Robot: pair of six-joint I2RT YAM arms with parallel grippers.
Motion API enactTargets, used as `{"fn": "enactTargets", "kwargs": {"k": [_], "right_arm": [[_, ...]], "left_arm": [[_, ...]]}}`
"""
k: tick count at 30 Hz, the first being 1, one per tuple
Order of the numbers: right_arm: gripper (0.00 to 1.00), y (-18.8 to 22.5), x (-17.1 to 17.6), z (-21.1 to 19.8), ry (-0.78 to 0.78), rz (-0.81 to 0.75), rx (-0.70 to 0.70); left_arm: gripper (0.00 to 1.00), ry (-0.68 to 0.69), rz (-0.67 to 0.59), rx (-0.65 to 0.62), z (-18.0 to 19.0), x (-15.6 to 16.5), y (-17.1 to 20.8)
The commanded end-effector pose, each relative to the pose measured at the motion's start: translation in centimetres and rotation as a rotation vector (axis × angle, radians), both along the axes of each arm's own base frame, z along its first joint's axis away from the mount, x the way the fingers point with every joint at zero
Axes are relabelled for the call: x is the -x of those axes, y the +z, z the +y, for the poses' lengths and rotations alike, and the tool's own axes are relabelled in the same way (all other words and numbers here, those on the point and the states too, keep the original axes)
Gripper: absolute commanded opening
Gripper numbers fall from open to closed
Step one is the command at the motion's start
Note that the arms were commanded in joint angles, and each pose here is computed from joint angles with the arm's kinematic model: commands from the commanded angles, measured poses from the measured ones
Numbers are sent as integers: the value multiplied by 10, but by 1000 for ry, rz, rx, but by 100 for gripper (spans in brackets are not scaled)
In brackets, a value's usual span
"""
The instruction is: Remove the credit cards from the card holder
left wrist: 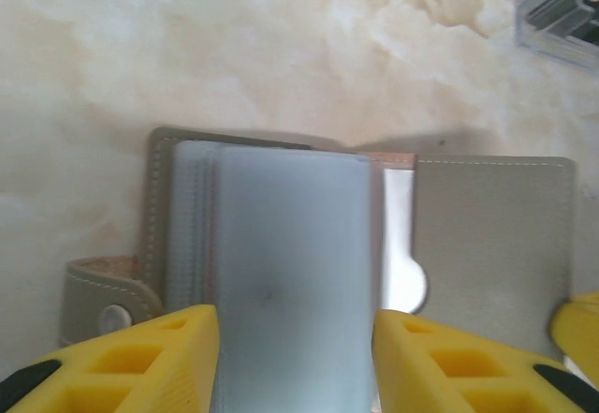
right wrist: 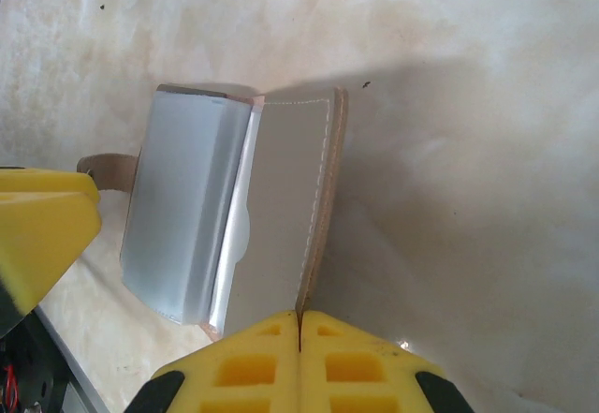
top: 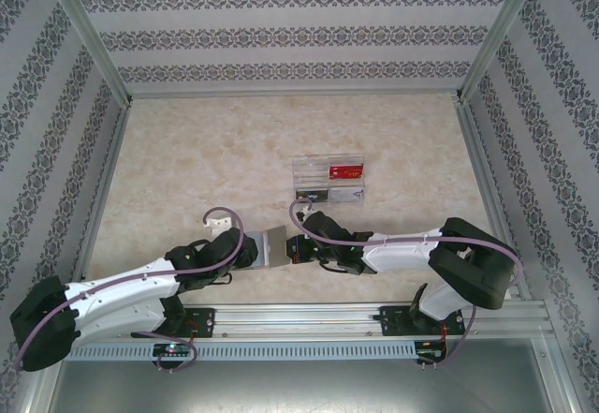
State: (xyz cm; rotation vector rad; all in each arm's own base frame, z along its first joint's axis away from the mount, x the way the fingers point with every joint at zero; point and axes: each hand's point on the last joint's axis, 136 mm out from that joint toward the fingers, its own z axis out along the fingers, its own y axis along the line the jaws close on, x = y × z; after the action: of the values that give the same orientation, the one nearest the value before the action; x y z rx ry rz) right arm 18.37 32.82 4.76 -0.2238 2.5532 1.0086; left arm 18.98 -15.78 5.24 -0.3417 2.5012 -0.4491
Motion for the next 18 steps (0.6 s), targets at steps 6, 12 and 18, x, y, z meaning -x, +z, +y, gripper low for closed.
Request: {"fn": "enactTargets", "kwargs": {"k": [6,12,18], "right_arm": [[0,1,-1,5,3,-15,-1],[0,1,-1,6,3,-11,-2],[0,0,0,6,5,-9,-3]], "left_arm": [[47,25,46,-61,11,3,-18],[47,-3,41,-21,0,1,-19],[47,-15,47,-8,-3,2,-21]]}}
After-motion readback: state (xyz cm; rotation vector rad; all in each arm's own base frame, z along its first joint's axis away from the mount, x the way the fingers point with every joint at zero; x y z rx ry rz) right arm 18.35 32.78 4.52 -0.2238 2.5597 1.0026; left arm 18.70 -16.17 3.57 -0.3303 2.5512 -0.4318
